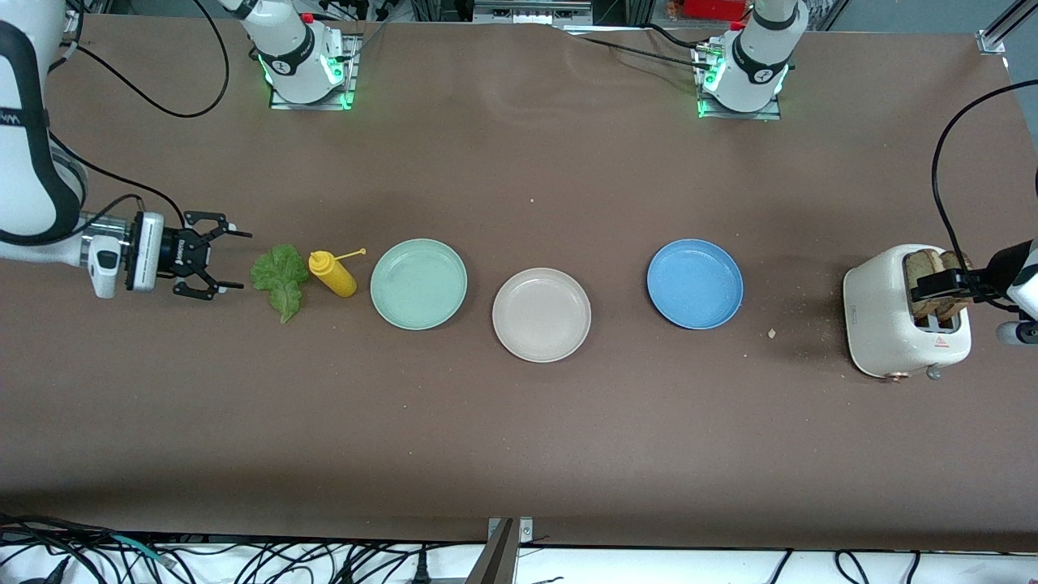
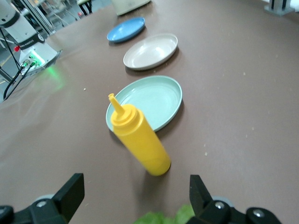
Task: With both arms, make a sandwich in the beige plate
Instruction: 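Grasp the mustard with the right gripper while the left gripper grips toast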
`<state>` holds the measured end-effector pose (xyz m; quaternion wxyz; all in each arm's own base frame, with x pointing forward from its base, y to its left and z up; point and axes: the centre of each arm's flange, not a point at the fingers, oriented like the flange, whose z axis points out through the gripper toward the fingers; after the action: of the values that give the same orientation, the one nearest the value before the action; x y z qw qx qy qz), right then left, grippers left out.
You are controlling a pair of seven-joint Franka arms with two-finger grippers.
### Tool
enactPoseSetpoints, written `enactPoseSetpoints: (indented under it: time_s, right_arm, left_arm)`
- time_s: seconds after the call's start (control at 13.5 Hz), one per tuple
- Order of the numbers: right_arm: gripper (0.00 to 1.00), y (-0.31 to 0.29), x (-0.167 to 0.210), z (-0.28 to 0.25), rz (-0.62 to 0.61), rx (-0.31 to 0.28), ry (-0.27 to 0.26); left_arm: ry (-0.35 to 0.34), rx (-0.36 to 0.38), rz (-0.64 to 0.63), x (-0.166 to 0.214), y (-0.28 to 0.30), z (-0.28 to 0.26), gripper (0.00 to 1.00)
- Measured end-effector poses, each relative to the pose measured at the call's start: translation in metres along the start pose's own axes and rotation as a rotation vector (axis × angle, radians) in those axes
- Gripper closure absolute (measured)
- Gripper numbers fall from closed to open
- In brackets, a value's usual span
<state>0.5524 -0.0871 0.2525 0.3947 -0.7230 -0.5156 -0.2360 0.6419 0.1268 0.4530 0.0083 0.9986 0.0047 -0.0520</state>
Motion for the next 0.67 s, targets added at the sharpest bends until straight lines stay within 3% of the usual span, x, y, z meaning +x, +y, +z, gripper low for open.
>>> enactPoseSetpoints:
  time_s: [0.3,0.52,0.67]
  right_arm:
    - [0.00,0.005,-0.019,0.011,-0.056,0.015,0.045]
    - [0.00,0.007,-0.037,0.031,-0.136,0.045,0.140]
    - [0.00,0.009,-0.056,0.049,-0.166,0.063,0.169]
  left_arm:
    - [-0.005,-0.002,0.045,-0.003,-0.013,0.033,0.00]
    - [-0.001,0.010,0.063,-0.010,-0.028,0.045,0.00]
    - [-0.001,0.014,0.067,-0.017,-0.027,0.046,0.00]
